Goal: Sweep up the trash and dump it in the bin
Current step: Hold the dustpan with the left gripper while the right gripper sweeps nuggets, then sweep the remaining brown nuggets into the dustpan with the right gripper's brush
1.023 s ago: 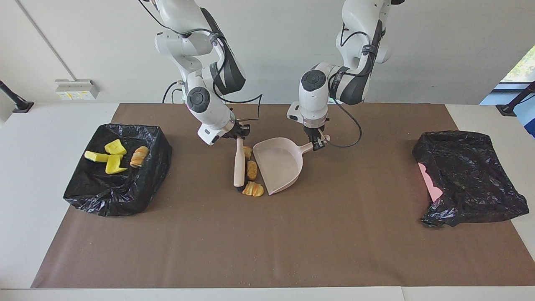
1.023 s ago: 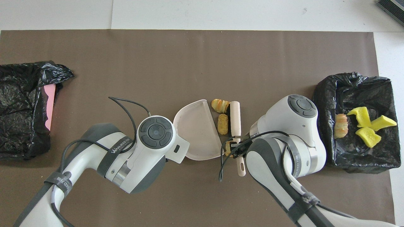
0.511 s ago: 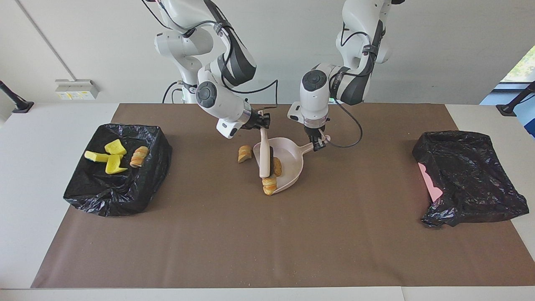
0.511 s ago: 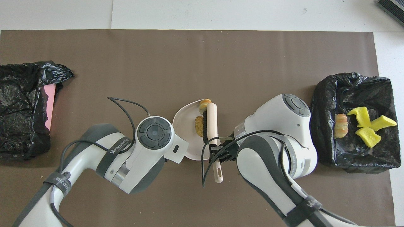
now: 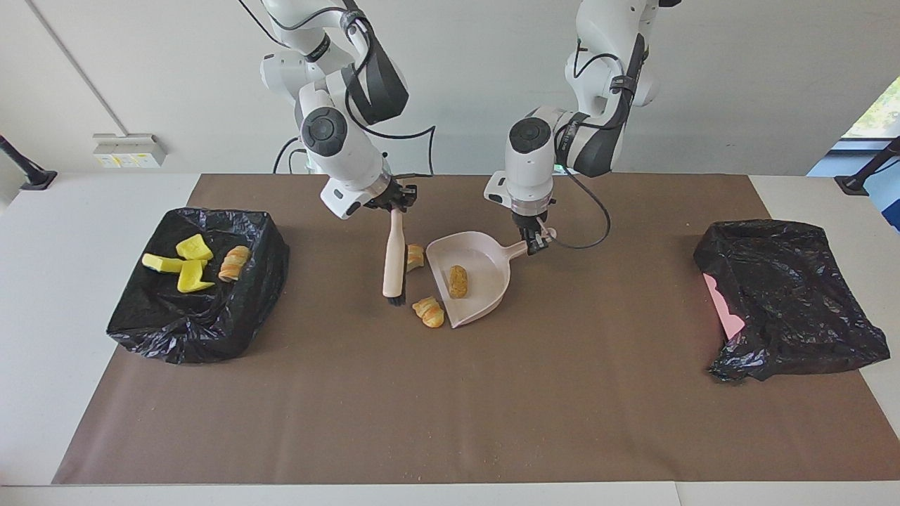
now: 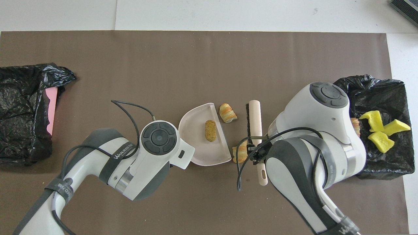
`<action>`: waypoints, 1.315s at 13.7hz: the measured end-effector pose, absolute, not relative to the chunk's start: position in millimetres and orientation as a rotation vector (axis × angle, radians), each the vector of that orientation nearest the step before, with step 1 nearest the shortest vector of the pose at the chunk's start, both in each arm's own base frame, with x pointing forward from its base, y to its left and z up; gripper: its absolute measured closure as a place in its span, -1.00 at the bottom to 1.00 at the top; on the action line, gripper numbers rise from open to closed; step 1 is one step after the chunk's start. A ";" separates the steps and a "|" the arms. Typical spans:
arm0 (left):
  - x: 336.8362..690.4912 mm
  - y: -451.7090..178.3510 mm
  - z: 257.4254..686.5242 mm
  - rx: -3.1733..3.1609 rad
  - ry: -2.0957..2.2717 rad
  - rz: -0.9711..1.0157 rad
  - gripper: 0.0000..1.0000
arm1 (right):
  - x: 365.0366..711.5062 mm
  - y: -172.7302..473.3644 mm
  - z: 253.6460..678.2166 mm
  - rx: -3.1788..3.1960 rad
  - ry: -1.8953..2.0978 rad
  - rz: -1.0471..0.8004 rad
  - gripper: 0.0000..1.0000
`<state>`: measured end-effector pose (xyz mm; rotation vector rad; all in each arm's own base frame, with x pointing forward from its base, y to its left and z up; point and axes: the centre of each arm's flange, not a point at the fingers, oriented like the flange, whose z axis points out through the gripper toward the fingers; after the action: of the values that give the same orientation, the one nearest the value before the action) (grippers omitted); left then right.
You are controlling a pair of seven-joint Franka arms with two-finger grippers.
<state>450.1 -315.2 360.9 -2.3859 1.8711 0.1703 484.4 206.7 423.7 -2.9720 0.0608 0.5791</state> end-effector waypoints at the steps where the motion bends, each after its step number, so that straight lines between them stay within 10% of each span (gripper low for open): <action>1: 450.0 -315.1 360.7 -2.369 1.885 0.170 0.37 | 472.1 201.8 411.8 -3.013 0.047 0.609 0.46; 6: 438.9 -308.7 355.7 -2.251 1.966 0.196 0.37 | 434.0 204.2 360.8 -3.058 0.010 0.657 0.46; 18: 422.5 -306.8 352.9 -2.294 1.906 0.204 0.37 | 441.8 291.9 410.4 -2.637 0.078 0.516 0.46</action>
<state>422.5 -306.8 352.9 -2.2937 1.9064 0.2043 441.8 291.9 410.4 -2.6370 0.0778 0.5160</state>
